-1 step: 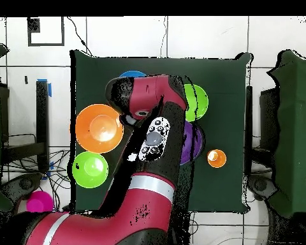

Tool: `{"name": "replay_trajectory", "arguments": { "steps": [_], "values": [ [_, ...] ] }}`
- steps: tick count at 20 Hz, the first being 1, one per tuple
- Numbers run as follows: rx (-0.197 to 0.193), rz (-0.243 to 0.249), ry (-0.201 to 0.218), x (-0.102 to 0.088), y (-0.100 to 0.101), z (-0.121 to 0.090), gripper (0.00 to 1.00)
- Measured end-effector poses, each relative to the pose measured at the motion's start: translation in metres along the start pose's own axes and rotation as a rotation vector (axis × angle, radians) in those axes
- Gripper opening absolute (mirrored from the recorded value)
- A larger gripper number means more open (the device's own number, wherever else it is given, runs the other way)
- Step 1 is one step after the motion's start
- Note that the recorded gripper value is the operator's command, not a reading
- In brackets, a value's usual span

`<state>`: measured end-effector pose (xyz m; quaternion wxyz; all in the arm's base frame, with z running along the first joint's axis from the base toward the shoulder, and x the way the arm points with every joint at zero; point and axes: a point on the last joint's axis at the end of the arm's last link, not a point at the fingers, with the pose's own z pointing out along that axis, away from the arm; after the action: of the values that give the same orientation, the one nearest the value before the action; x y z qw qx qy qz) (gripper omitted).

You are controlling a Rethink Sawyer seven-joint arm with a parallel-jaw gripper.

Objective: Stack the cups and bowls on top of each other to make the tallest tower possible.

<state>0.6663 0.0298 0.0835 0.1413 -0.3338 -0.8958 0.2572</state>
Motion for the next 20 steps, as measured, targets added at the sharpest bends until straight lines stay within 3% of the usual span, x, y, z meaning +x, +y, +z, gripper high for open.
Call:
{"name": "replay_trajectory", "arguments": {
  "steps": [12, 20],
  "values": [
    [-0.019, 0.009, 0.045, 0.010, 0.002, 0.002, 0.00],
    [-0.017, 0.007, 0.054, 0.015, 0.002, 0.003, 0.00]
  ]
}}
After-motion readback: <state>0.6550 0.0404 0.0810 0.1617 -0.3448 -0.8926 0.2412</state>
